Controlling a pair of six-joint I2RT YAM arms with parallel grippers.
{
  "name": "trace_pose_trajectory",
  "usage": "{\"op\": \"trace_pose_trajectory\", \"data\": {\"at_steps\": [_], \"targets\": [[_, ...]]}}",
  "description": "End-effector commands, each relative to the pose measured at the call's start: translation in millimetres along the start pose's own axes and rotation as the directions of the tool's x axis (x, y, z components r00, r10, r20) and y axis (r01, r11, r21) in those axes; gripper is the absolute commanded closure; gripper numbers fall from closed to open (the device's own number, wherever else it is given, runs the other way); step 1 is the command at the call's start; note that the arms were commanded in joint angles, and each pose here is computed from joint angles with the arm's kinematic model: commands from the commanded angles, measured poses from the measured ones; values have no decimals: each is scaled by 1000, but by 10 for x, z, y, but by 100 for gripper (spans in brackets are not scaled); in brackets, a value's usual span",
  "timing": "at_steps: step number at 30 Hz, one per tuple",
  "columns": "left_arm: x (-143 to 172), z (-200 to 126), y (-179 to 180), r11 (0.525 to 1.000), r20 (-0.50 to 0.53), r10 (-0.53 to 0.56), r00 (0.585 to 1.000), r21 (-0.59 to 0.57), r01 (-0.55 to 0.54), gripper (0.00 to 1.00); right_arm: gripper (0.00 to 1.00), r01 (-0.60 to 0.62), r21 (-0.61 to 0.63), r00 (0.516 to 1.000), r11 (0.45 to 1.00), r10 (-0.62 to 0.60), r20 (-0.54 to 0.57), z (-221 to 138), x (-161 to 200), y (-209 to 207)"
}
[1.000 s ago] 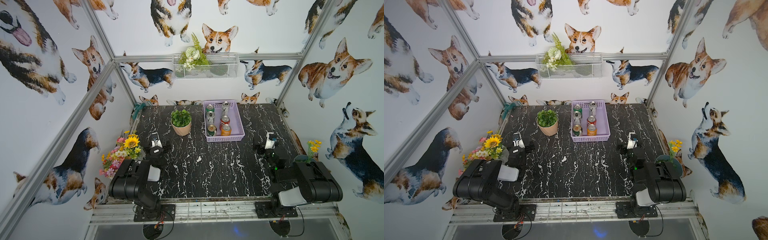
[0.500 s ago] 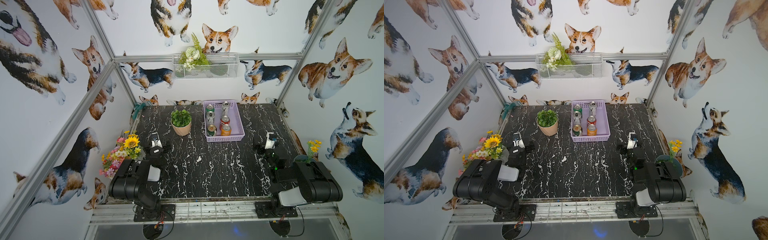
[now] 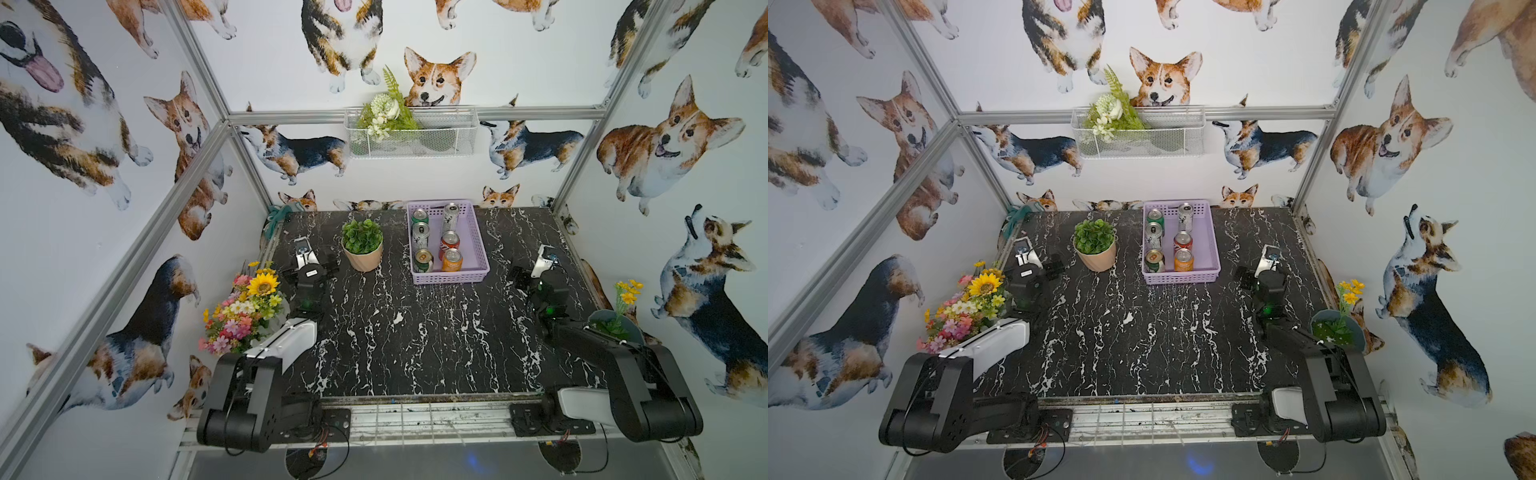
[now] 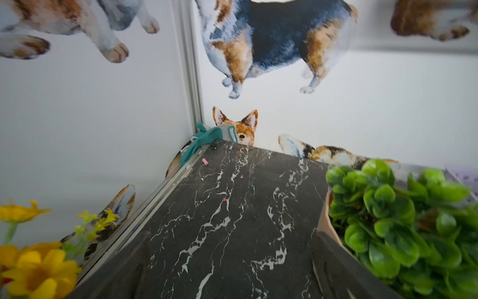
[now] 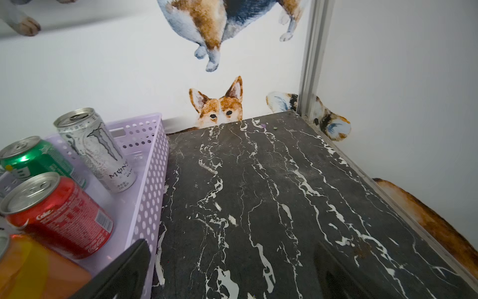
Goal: Take out the drinks from the basket
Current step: Pick up the drink from the basket.
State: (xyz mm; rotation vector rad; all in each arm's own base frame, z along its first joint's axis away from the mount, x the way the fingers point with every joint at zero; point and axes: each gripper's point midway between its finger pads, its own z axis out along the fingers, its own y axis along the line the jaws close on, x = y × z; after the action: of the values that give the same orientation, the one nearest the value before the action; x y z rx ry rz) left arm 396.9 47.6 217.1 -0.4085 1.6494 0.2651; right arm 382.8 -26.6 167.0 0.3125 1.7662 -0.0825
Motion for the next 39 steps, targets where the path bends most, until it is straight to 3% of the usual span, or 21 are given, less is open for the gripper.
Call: {"op": "trace_pose_trajectory", "data": {"at_steps": [1, 4, 6, 8, 10, 13, 17, 20, 24, 27, 29, 31, 35, 39], "targets": [[122, -52, 279, 965, -72, -217, 973, -168, 203, 0, 0, -86, 317, 996, 945, 87, 11, -80, -46, -461], [169, -156, 561, 850, -38, -452, 891, -323, 417, 0, 0, -252, 521, 963, 816, 266, 50, -208, 31, -778], [116, -108, 455, 862, -70, -472, 879, -243, 444, 0, 0, -294, 564, 942, 772, 334, 34, -261, 138, -836], [69, -63, 328, 874, -125, -478, 869, -168, 457, 0, 0, -295, 509, 941, 809, 338, 8, -219, 184, -758], [75, -22, 217, 869, -196, -495, 847, -118, 481, 0, 0, -352, 485, 921, 800, 390, 25, -223, 228, -749], [86, 17, 122, 833, -258, -546, 797, -66, 549, 0, 0, -428, 378, 878, 821, 476, -39, -140, 276, -653], [-161, -105, -35, 754, -234, -622, 747, 80, 652, 0, 0, -411, 294, 885, 863, 455, -99, -60, 157, -518], [-343, -92, -360, 776, -333, -528, 781, 184, 604, 0, 0, -377, 225, 901, 898, 413, -137, -22, 86, -310], [-254, -88, -752, 814, -494, -386, 779, 215, 539, 0, 0, -307, 90, 932, 947, 318, -172, 8, -41, 129], [-282, -246, -1063, 820, -484, -307, 819, 303, 486, 0, 0, -268, -57, 941, 962, 249, -231, 65, -94, 526], [-314, -451, -1423, 829, -437, -175, 882, 418, 371, 0, 0, -252, -145, 938, 957, 204, -280, 97, -80, 777], [-284, -593, -1651, 832, -428, -66, 901, 474, 287, 0, 0, -221, -196, 938, 955, 153, -313, 117, -74, 997], [-73, -593, -1749, 846, -544, 38, 839, 464, 262, 0, 0, -125, -274, 936, 953, 22, -350, 129, -7, 1442], [6, -603, -1804, 834, -560, 68, 826, 485, 261, 0, 5, -116, -280, 906, 953, -14, -423, 212, 135, 1696]]}}
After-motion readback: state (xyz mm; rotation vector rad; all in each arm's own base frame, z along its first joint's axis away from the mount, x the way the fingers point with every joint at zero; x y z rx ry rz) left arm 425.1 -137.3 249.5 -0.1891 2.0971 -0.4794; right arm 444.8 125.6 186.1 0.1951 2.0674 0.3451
